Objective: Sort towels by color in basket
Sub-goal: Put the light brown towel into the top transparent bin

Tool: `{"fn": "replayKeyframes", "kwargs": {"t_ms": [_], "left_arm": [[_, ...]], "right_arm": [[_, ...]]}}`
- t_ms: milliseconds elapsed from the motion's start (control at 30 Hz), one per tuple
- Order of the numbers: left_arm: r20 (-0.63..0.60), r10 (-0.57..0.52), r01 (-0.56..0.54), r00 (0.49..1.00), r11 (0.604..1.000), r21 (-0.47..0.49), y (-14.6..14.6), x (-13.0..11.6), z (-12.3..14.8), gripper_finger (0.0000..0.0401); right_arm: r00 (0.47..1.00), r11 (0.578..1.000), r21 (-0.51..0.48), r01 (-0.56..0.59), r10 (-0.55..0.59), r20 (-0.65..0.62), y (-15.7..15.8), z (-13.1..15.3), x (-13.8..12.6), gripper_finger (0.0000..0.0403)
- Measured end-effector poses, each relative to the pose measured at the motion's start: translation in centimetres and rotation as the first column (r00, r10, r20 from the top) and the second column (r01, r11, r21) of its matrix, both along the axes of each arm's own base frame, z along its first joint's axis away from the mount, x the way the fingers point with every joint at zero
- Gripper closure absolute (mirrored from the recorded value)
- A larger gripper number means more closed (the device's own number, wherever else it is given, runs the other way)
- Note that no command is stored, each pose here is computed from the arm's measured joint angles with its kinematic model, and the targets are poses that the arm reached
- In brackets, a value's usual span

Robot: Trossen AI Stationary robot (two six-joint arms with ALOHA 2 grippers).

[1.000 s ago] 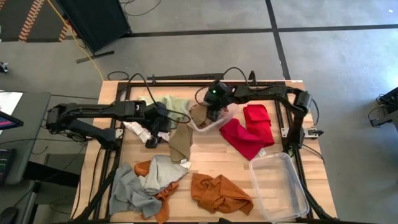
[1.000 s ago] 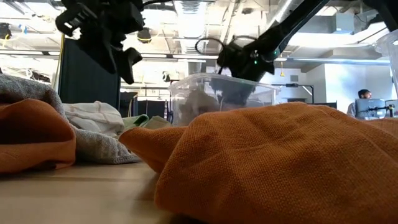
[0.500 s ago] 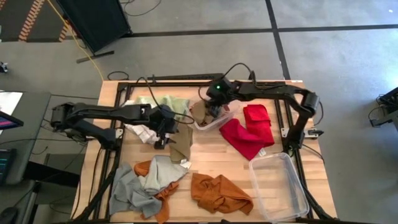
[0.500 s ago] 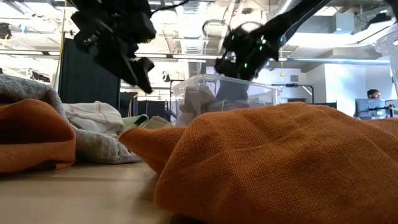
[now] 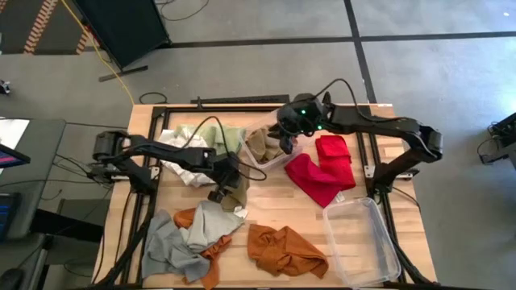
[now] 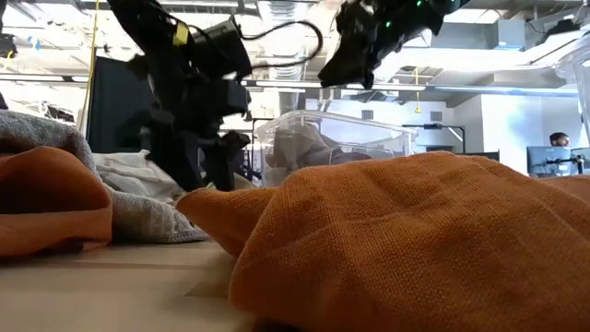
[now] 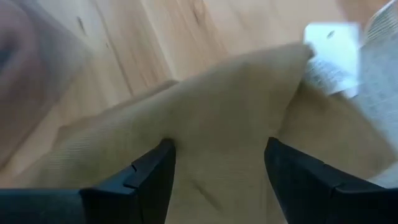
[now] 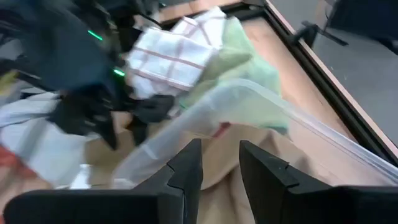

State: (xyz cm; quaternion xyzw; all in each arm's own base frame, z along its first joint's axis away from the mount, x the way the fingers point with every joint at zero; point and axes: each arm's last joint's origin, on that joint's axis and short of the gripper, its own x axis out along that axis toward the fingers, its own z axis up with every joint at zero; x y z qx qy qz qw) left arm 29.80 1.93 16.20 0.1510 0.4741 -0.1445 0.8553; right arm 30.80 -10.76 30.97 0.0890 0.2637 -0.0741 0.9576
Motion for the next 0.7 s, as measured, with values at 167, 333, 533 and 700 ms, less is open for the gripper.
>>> {"fn": "replayKeyframes", "kwargs": {"t_ms": [167,333,533,700], "left_arm": [[-0.047,-0.015,0.015,0.999,1.000,-0.001,0.0,0.7,-2.1,0.0148],[-0.088,0.002,-0.001,0.996,1.000,0.011,0.1,1.1,-3.6,0.0143],[-0.102,-0.018,0.021,0.995,0.999,0.030,-0.2,1.2,-4.1,0.0244],[-0.106,-0.078,0.085,0.991,0.994,0.064,-0.7,1.1,-4.2,0.0379]], "right_arm": [[1.000,0.999,-0.036,-0.004,0.004,0.004,1.9,1.1,-0.6,0.0269],[1.000,0.999,-0.044,-0.030,0.029,-0.003,3.2,1.3,-0.5,0.0269],[0.998,0.997,-0.046,-0.057,0.056,-0.021,4.3,1.1,-0.3,0.0269],[0.998,0.997,-0.055,-0.059,0.057,-0.033,4.9,1.1,-0.2,0.0269]]}}
